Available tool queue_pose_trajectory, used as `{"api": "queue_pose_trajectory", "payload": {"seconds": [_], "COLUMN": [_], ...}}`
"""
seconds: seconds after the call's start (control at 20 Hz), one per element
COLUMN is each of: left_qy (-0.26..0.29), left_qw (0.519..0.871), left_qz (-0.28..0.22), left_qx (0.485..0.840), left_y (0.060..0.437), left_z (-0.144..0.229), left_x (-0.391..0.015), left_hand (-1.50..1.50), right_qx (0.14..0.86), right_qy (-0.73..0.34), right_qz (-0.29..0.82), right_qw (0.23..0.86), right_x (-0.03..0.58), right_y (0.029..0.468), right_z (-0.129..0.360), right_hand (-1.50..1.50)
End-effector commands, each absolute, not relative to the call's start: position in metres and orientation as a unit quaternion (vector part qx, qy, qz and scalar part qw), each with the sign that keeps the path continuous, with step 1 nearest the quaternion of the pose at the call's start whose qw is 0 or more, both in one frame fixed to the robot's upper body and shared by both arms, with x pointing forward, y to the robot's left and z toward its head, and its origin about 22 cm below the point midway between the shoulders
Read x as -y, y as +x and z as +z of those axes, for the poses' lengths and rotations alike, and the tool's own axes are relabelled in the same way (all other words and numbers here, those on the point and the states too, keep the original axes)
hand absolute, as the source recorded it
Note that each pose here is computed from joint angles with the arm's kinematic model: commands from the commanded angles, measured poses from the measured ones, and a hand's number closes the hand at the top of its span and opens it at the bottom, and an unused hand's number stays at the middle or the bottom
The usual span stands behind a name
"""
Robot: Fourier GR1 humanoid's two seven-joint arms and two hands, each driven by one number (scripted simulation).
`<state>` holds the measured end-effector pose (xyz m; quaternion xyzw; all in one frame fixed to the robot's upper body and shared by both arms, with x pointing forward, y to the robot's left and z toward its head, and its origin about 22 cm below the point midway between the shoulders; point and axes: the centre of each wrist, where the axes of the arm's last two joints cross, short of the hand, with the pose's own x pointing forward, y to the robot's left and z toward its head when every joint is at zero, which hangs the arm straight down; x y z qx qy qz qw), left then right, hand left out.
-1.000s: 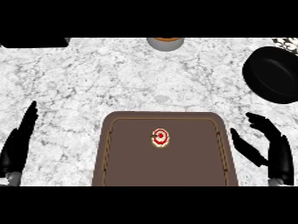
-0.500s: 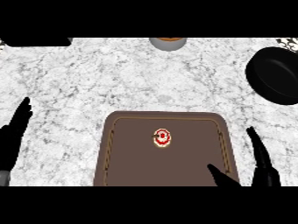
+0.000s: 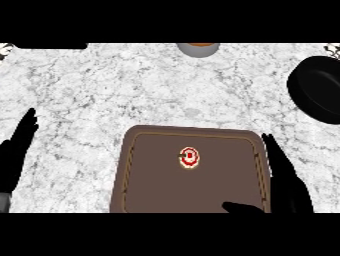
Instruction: Pick the cupcake from the tray and place it in the pot
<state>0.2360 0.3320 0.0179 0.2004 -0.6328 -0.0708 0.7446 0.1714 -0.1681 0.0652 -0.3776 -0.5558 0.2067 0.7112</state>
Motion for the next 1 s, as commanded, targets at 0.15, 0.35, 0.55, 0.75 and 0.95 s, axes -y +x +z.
{"api": "queue_pose_trajectory", "payload": {"seconds": [0.15, 0.35, 0.55, 0.75, 0.95], "left_qy": [0.184, 0.186, 0.192, 0.198, 0.187], "left_qw": [0.741, 0.743, 0.736, 0.74, 0.749], "left_qz": [-0.08, -0.084, -0.078, -0.075, -0.067], "left_qx": [0.641, 0.638, 0.645, 0.638, 0.632], "left_y": [0.243, 0.241, 0.23, 0.234, 0.239], "left_z": [0.027, 0.031, 0.032, 0.018, 0.017], "left_x": [-0.319, -0.319, -0.327, -0.315, -0.333], "left_hand": [0.0, 0.0, 0.0, 0.0, 0.0], "right_qx": [0.407, 0.367, 0.336, 0.324, 0.293], "right_qy": [-0.356, -0.32, -0.308, -0.298, -0.309], "right_qz": [0.328, 0.356, 0.363, 0.385, 0.388], "right_qw": [0.775, 0.798, 0.812, 0.811, 0.817], "right_x": [0.127, 0.104, 0.089, 0.073, 0.07], "right_y": [0.198, 0.218, 0.25, 0.261, 0.285], "right_z": [0.091, 0.108, 0.113, 0.119, 0.1], "right_hand": [-1.5, -1.5, -1.5, -1.5, -1.5]}}
